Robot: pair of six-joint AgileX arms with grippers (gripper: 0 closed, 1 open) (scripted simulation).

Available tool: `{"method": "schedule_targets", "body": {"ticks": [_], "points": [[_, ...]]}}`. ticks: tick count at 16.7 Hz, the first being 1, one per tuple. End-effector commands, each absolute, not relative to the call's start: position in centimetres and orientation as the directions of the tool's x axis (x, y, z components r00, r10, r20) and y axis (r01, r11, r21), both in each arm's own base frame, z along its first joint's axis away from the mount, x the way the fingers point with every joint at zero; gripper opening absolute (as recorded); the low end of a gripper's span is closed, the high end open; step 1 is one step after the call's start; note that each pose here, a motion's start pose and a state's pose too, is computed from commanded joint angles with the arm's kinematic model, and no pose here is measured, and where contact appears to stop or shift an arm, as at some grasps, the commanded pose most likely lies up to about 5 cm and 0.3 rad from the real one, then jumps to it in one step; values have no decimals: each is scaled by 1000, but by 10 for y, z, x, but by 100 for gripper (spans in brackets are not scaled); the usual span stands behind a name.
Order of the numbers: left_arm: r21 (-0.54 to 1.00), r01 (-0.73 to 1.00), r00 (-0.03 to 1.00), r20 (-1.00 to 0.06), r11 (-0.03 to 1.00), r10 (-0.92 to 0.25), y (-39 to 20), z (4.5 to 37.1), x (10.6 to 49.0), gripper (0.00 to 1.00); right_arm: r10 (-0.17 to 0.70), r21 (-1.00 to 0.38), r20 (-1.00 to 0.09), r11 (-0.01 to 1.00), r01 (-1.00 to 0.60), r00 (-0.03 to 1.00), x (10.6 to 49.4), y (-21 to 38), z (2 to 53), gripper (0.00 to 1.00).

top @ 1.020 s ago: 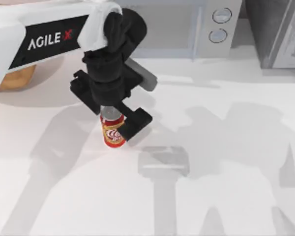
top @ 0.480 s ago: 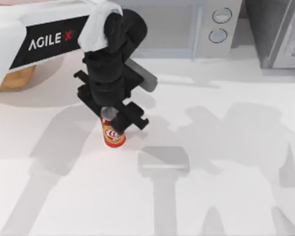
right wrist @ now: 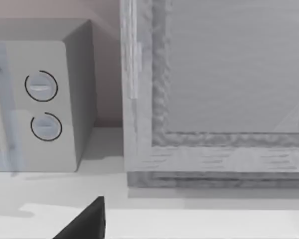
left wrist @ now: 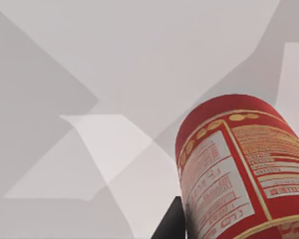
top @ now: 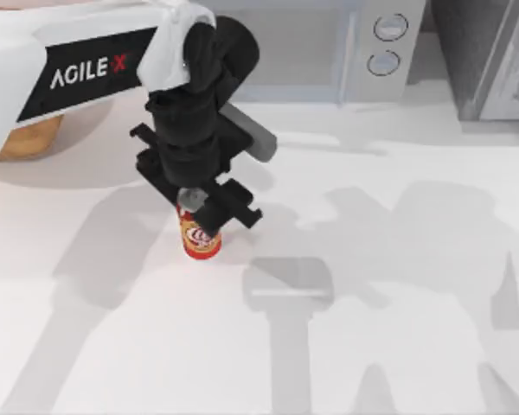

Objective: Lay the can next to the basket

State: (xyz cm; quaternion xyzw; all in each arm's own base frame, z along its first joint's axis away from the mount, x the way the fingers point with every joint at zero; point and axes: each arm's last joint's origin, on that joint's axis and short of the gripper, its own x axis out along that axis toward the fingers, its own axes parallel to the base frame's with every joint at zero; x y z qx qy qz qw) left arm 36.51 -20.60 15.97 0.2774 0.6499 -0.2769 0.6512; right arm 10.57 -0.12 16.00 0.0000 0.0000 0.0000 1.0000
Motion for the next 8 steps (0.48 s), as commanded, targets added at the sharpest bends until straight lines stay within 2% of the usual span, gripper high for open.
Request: {"method": "schedule_targets", "body": {"ticks": [4, 8], "points": [[0, 720, 1, -1000, 694, 0, -206, 160, 365, 0, 0, 0, 0, 1000, 0, 1000, 106, -1, 160, 100], [-16, 658, -80, -996, 753, 49, -203, 134, 347, 0, 0, 0, 0, 1000, 0, 1000, 106, -1, 160, 100]]}}
